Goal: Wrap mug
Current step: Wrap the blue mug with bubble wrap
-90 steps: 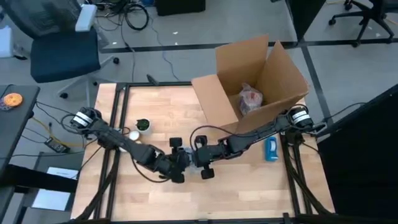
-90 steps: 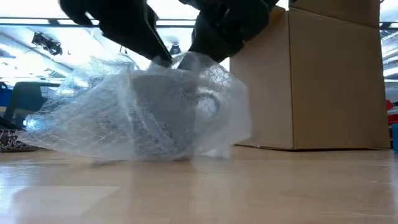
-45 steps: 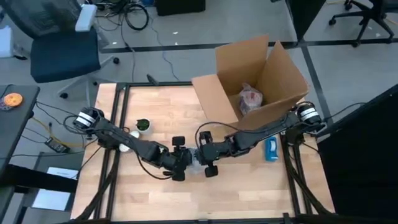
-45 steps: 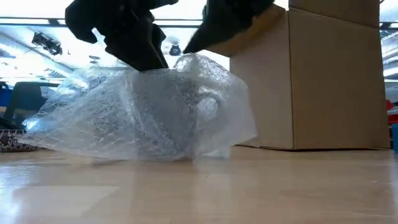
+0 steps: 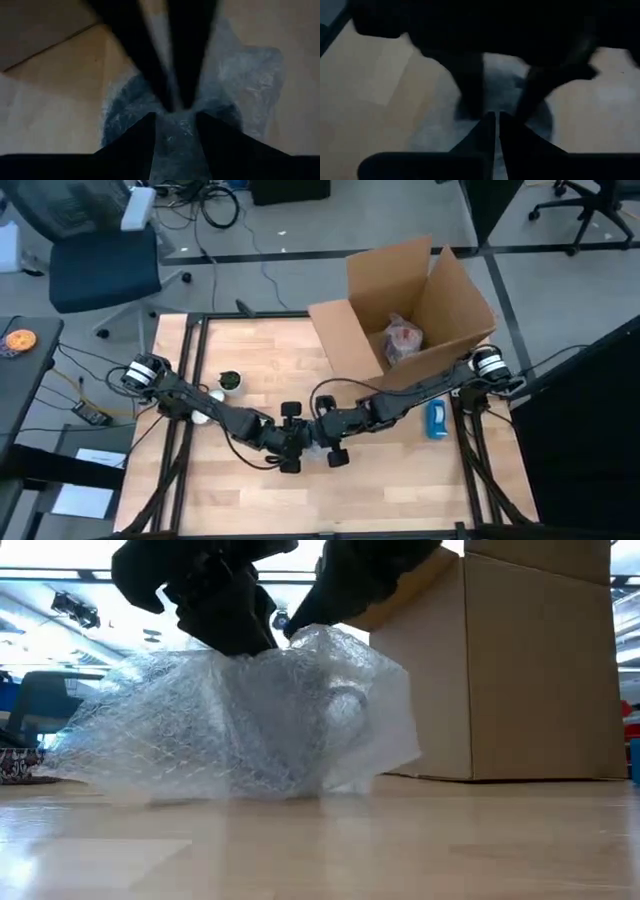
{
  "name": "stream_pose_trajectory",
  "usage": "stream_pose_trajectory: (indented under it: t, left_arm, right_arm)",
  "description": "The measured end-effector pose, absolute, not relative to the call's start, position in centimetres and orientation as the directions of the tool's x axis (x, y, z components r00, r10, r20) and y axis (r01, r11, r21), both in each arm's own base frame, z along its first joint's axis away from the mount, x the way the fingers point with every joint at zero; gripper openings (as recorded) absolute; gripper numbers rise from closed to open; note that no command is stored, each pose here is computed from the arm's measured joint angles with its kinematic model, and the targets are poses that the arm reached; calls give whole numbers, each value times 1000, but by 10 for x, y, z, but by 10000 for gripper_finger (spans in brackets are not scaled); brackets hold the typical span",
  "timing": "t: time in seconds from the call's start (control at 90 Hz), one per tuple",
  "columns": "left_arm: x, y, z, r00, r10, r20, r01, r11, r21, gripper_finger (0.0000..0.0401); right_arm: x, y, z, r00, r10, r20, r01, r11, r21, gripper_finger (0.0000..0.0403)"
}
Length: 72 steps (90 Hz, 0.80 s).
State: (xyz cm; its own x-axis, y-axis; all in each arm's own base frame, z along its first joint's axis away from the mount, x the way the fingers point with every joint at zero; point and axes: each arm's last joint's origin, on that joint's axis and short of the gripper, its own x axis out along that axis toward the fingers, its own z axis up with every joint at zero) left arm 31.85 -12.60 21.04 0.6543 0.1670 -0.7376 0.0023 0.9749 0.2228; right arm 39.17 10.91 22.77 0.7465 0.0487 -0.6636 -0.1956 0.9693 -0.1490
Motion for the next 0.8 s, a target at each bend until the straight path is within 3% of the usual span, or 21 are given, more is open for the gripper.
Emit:
stream_pose_trajectory:
  t: [0.3, 0.578, 0.678, 0.8]
  left_arm:
    - [303, -127, 246, 686, 109, -719, 54, 978, 199, 131]
    - [262, -118, 286, 661, 102, -743, 23, 987, 157, 131]
    - [254, -118, 281, 651, 100, -752, 2, 991, 134, 131]
    - [246, -113, 249, 589, 141, -796, -31, 988, 152, 131]
  right_arm:
    - [394, 105, 214, 704, 31, -709, -187, 972, -143, 0]
    - [394, 103, 212, 691, 26, -722, -178, 975, -135, 0]
    - [395, 103, 212, 697, 27, -716, -182, 973, -140, 0]
    - [396, 100, 212, 702, 37, -711, -189, 972, -136, 0]
